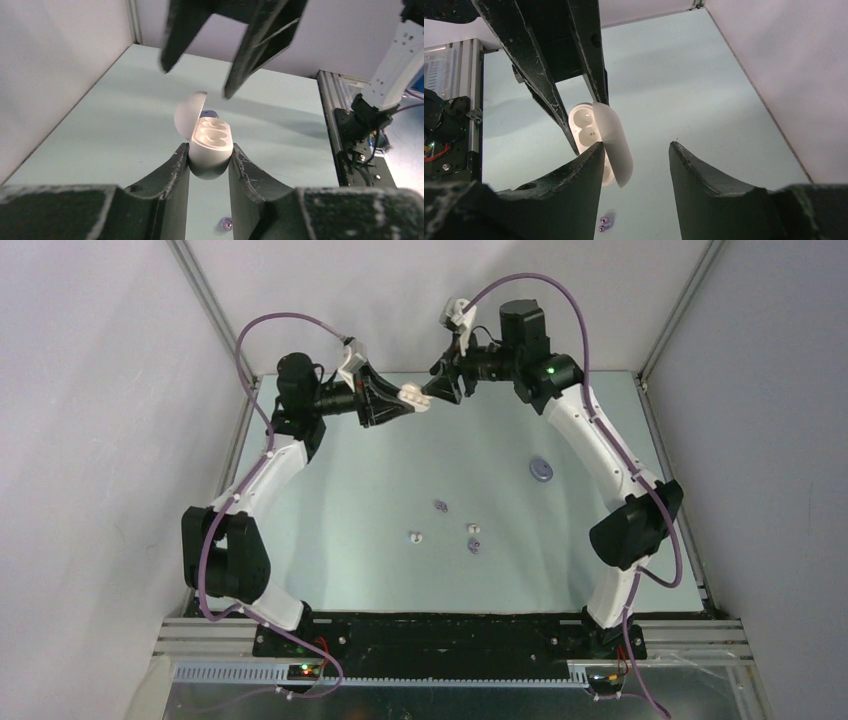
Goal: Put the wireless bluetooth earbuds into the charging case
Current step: Open the charging case to the charging case, then pick up the right earbud from the center of the board.
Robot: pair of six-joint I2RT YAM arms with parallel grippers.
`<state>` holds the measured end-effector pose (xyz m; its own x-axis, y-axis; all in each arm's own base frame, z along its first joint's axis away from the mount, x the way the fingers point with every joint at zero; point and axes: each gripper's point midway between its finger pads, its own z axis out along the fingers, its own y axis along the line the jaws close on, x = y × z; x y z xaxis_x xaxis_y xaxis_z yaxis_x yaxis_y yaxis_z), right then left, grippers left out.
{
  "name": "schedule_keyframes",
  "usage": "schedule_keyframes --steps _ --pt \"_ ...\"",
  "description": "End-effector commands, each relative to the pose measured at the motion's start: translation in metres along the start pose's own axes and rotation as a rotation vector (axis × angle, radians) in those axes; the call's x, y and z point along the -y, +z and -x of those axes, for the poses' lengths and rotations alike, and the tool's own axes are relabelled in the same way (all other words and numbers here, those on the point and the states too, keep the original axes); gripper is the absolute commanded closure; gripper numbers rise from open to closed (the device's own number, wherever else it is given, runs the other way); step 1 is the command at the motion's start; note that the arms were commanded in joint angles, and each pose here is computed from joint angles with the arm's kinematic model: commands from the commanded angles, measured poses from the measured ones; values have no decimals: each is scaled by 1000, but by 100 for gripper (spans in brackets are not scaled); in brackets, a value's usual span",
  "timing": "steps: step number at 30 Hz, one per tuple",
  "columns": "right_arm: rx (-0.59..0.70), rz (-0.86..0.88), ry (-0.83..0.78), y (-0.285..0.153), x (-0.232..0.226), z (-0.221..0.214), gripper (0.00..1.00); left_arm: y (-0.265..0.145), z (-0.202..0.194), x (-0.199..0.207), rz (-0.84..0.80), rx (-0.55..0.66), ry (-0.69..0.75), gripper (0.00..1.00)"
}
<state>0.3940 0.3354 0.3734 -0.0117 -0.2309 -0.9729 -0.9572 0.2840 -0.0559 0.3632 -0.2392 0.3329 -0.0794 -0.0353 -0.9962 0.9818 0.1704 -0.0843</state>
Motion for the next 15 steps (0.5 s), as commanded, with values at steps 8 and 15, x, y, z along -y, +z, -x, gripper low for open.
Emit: schedule_keyframes --steps 8,15 --pt "-220 -10 -37 -62 -46 -116 43 -20 38 -24 252 172 -119 100" --pt "-437 83 8 -57 -55 -214 54 -32 30 -12 304 190 -166 100"
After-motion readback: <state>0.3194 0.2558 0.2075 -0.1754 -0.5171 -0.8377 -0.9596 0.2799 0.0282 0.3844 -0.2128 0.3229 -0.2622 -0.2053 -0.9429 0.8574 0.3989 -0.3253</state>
